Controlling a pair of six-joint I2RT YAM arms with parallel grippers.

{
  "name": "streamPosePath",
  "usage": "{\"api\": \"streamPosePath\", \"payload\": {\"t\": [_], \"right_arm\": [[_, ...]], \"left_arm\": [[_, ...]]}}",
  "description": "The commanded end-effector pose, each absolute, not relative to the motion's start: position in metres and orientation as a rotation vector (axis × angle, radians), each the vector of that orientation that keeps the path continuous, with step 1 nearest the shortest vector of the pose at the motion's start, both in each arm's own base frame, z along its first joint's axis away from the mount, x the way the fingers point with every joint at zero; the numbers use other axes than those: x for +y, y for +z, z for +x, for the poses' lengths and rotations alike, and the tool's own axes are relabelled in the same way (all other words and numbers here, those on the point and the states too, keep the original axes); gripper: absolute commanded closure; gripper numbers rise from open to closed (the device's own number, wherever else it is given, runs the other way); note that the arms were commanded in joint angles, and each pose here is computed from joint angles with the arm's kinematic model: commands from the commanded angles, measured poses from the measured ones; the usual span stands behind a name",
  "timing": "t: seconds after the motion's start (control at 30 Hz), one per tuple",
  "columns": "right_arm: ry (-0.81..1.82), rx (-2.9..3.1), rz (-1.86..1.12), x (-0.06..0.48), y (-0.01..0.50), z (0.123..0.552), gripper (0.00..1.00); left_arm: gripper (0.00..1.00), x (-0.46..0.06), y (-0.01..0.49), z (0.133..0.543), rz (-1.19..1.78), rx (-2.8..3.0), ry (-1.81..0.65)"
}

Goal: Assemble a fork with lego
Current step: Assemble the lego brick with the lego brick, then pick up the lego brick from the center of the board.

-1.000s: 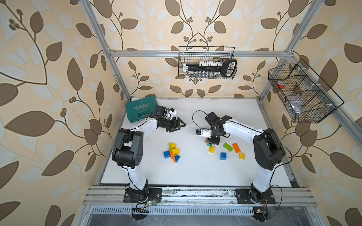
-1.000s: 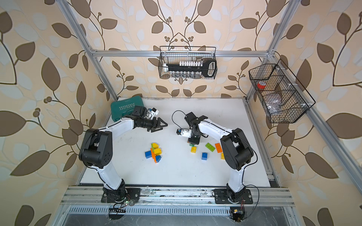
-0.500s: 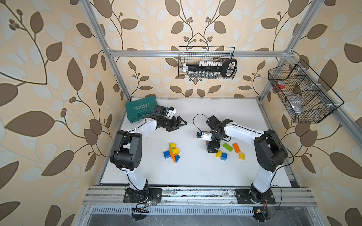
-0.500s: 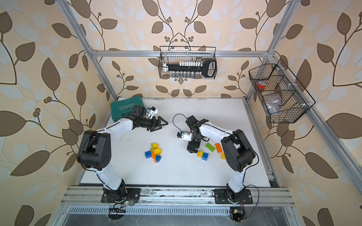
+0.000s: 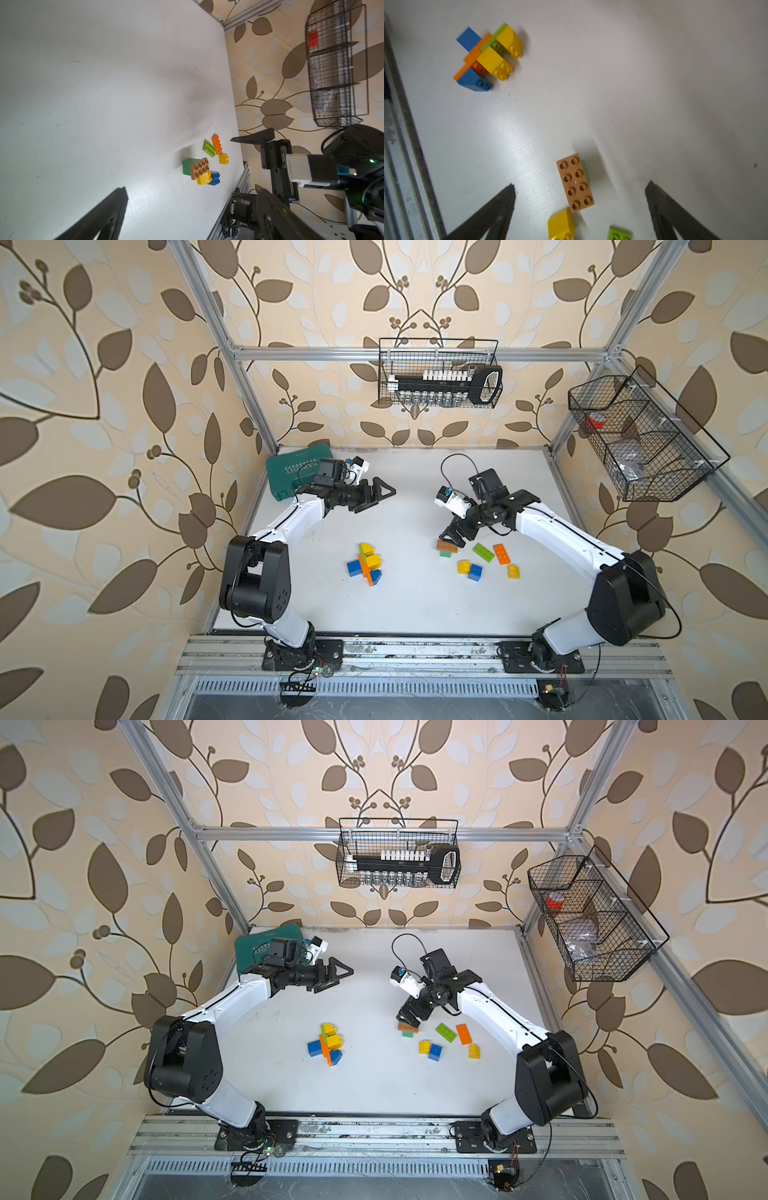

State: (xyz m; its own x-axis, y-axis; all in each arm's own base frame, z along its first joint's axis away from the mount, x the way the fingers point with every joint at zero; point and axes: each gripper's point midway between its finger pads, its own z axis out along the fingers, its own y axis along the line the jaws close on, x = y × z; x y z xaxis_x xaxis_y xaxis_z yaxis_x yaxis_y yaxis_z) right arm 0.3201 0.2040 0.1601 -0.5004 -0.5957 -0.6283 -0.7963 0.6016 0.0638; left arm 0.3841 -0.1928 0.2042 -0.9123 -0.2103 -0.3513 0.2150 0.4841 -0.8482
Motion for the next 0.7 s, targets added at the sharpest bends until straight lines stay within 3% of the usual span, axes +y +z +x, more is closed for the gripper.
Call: {"api": "streamPosePath", "payload": {"t": [0.0, 0.23, 0.4, 0.5, 0.67], "right_arm": [[0.636, 2.255, -0.82, 0.21, 0.189, 0.32, 0.0], [0.492, 2.32, -0.654, 0.18, 0.197, 0.309, 0.0], [0.514, 2.184, -0.677, 0.174, 0.212, 0.284, 0.0], [0.431, 2.185, -0.536, 0.154, 0.215, 0.286, 0.0], [0.33, 2.424, -0.333, 0.124, 0.19, 0.292, 0.0]], "left_arm": [[0.01, -0.202, 0.233, 0.375, 0.032, 2.202, -1.72], [0.01, -0.232, 0.244, 0.347, 0.232, 2.298, -1.633], [0.01, -0.242, 0.238, 0.346, 0.179, 2.303, -1.552], [0.01, -0.253, 0.232, 0.343, 0.134, 2.338, -1.668], [0.01, -0.283, 0.236, 0.322, 0.356, 2.383, -1.698]]}}
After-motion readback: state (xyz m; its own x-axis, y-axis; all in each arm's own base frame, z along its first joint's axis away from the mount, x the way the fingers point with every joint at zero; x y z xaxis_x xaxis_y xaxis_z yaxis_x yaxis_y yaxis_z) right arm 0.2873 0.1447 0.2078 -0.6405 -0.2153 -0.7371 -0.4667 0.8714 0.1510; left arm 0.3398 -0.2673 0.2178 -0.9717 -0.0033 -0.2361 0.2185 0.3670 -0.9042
